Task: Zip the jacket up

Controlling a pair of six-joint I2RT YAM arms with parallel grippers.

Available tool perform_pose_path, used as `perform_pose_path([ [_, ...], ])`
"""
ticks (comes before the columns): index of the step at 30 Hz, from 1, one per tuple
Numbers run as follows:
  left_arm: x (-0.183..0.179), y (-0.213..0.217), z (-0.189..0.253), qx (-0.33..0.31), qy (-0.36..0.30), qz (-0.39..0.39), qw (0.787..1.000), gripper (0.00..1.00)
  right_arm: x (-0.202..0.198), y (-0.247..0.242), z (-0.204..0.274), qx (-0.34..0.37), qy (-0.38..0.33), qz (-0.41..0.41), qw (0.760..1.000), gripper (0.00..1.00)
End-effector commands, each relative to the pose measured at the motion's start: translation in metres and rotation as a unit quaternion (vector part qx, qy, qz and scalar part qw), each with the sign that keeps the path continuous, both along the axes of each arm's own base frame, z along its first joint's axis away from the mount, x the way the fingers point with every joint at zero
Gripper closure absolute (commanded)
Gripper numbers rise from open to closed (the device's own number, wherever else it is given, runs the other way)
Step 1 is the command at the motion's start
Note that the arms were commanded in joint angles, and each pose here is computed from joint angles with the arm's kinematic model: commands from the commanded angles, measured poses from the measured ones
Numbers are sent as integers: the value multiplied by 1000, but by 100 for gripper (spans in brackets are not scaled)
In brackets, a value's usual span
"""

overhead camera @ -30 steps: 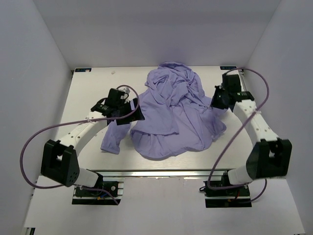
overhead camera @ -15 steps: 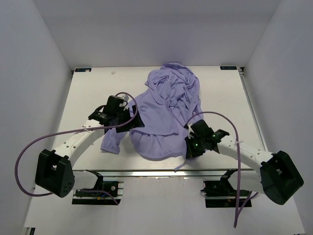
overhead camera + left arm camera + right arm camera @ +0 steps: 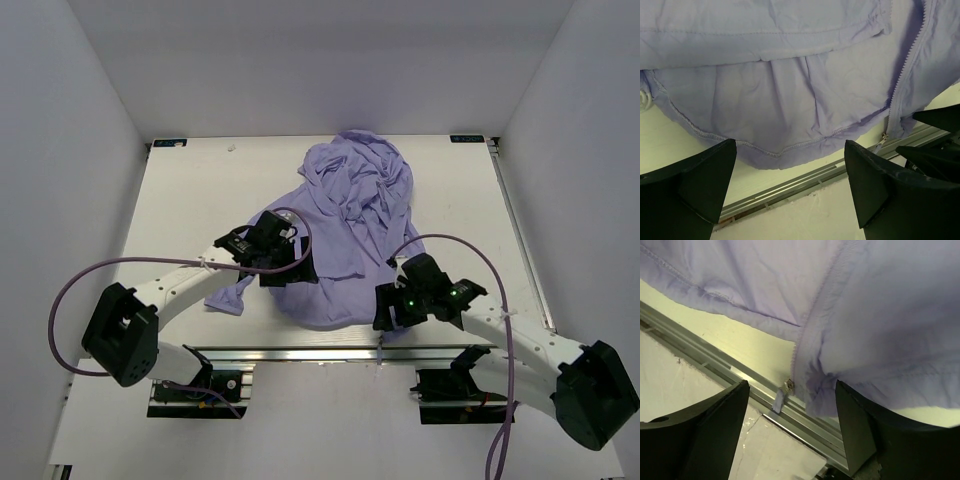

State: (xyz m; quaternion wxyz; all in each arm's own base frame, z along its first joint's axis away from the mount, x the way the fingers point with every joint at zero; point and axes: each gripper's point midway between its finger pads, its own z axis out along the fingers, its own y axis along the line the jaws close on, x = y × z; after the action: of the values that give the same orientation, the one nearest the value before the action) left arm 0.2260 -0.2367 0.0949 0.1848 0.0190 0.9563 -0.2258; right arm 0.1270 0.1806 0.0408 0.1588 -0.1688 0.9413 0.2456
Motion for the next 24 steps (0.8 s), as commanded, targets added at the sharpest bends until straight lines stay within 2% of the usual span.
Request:
perform_pose_path([
  [1, 8, -7, 13, -12, -24, 10, 1000, 2, 11, -8, 17, -17, -36, -17, 999, 25],
  [9, 8, -5, 3, 3, -15, 13, 1000, 2, 8, -28, 11, -101, -35, -53, 993, 25],
  [24, 10, -5, 2, 12, -13, 12, 1000, 2, -1, -14, -15, -126, -33, -29, 991, 40],
])
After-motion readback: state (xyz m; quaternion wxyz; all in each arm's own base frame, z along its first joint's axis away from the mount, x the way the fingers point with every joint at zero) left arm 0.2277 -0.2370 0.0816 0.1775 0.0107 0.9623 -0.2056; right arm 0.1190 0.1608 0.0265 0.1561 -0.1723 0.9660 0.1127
